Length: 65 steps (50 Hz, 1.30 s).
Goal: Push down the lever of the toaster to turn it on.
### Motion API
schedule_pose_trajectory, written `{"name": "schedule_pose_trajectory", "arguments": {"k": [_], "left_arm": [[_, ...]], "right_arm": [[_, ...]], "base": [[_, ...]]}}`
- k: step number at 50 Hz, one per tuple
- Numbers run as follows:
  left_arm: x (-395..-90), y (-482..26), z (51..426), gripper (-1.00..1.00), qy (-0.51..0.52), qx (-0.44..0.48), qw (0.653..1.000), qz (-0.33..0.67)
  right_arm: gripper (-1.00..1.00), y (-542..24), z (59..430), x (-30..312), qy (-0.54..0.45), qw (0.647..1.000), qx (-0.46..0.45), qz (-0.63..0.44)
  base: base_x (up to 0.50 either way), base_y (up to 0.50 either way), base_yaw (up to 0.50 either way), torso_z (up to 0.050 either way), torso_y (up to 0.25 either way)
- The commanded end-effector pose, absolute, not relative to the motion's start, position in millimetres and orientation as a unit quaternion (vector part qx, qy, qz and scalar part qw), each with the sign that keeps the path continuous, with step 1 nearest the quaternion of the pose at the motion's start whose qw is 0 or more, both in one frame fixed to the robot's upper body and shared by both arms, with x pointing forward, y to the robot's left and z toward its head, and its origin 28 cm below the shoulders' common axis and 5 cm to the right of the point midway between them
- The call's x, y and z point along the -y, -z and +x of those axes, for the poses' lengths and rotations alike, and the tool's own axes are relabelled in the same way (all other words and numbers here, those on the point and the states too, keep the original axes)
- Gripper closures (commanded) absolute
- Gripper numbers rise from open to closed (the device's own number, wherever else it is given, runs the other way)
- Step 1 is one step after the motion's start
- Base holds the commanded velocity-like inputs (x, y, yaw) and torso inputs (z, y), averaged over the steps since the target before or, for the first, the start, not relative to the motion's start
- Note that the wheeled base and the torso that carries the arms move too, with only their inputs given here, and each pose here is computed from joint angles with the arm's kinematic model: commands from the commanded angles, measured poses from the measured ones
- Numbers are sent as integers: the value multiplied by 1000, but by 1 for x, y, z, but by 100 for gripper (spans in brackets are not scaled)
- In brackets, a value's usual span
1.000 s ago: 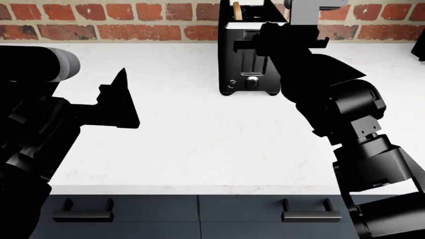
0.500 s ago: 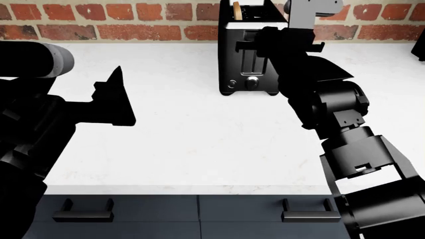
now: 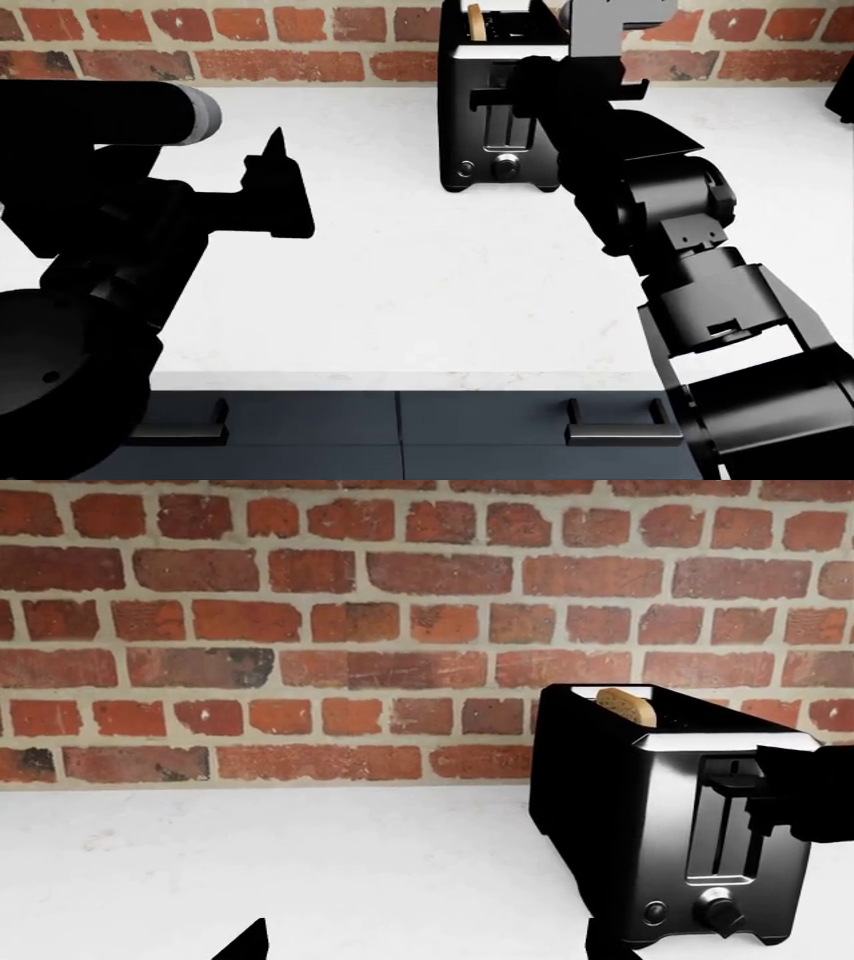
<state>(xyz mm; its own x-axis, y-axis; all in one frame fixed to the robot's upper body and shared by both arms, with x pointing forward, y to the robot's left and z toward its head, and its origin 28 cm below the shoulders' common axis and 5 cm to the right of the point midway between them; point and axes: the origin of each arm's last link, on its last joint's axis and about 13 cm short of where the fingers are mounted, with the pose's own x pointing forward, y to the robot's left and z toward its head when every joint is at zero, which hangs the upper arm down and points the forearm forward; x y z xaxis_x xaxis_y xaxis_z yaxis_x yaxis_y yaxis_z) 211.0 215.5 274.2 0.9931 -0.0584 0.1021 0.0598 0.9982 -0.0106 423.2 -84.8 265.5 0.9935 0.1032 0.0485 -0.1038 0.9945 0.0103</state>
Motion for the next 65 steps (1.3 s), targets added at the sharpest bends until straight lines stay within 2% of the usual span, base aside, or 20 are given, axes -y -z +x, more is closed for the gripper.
{"name": "schedule_pose_trajectory", "arguments": {"k": [1,11,17,22,37,50,65], "left_arm": [[-209,-271,218,-100,28,52,998,-7],[-208,-269,230,-100,27,54,998,-8],[-231,-283,196,-100,27,57,998,-10],[-238,-286,185,-100,27,57,998,-9],[-246,-289,172,-100,26,57,998,-8],[-239,-286,182,-100,26,56,998,-8],[-259,-293,155,-100,25,58,998,-10]], "right_arm": [[100,-242,423,81,-65,997,-35,14],[100,-237,421,82,-60,996,-63,4],[100,-232,420,83,-59,994,-90,-8],[100,-229,419,84,-56,993,-102,-15],[100,-224,417,85,-59,988,-140,-30],[100,-222,416,84,-69,985,-154,-34],[100,-223,416,83,-77,983,-160,-36]], "base": [[0,0,0,0,0],[0,0,0,0,0],[0,0,0,0,0],[0,0,0,-3,0],[0,0,0,0,0],[0,0,0,-1,0],[0,0,0,-1,0]]}}
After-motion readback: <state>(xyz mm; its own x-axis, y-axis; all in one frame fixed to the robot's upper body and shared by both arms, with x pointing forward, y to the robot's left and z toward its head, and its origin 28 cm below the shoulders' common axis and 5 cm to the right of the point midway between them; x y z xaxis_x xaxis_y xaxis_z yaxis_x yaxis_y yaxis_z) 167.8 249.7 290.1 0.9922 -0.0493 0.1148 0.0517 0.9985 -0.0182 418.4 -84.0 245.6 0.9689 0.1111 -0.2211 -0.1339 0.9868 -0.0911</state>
